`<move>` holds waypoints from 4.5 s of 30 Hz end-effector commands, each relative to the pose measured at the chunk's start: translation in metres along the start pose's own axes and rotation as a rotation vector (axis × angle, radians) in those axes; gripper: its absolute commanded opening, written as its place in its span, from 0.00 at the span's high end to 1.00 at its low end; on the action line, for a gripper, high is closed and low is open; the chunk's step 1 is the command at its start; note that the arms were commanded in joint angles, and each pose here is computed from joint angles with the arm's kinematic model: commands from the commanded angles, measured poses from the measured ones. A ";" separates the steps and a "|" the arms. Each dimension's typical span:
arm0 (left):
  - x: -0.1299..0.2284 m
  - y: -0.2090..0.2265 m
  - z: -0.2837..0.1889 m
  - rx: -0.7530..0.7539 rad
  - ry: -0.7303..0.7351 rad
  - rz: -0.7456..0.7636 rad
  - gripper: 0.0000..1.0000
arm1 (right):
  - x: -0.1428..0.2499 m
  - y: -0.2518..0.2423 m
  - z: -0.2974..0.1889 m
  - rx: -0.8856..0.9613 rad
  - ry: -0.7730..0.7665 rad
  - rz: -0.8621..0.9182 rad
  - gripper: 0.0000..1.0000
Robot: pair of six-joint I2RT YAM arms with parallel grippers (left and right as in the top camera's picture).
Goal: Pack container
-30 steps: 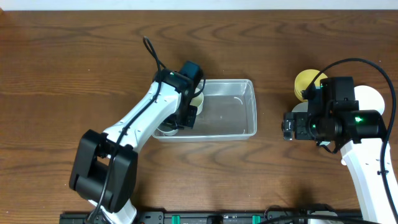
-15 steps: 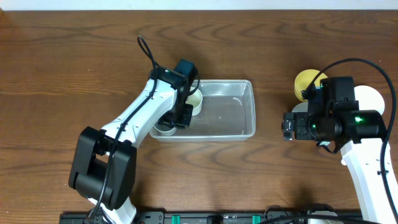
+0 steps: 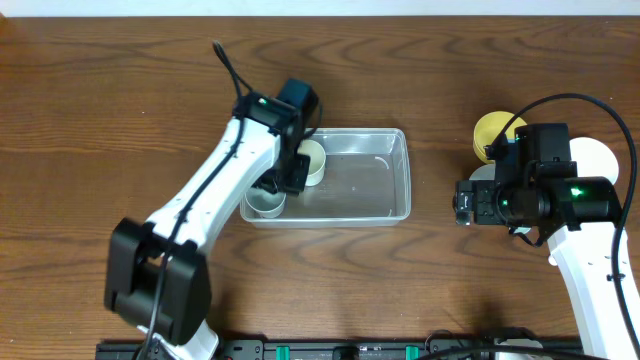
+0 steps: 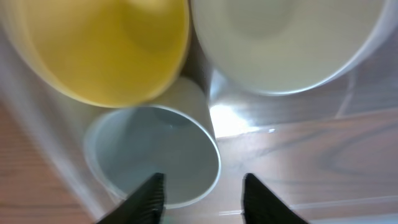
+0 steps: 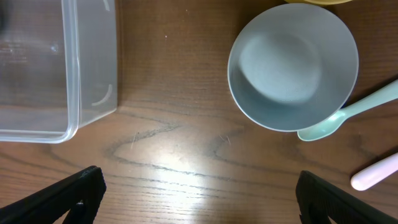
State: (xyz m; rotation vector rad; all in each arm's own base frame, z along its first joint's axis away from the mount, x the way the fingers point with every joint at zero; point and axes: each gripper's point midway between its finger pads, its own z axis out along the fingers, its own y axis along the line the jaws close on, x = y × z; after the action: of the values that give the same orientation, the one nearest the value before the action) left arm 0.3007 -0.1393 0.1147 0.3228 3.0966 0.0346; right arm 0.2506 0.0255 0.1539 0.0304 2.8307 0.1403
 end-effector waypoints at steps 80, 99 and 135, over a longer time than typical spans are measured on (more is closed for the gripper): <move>0.032 0.171 -0.137 0.057 -0.445 -0.567 0.11 | -0.014 -0.043 0.155 0.206 0.387 0.217 0.68; 0.032 0.171 -0.137 0.057 -0.445 -0.567 0.11 | -0.027 -0.041 0.147 0.200 0.363 0.208 0.99; 0.032 0.171 -0.137 0.057 -0.446 -0.567 0.11 | -0.077 0.207 0.056 -0.127 0.021 -0.431 0.99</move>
State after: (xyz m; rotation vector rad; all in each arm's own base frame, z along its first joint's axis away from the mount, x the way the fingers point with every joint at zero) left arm 0.3004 0.0300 0.2572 -0.4633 2.6267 -0.1178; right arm 0.3414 0.2332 0.1614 -0.7256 2.6884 0.2106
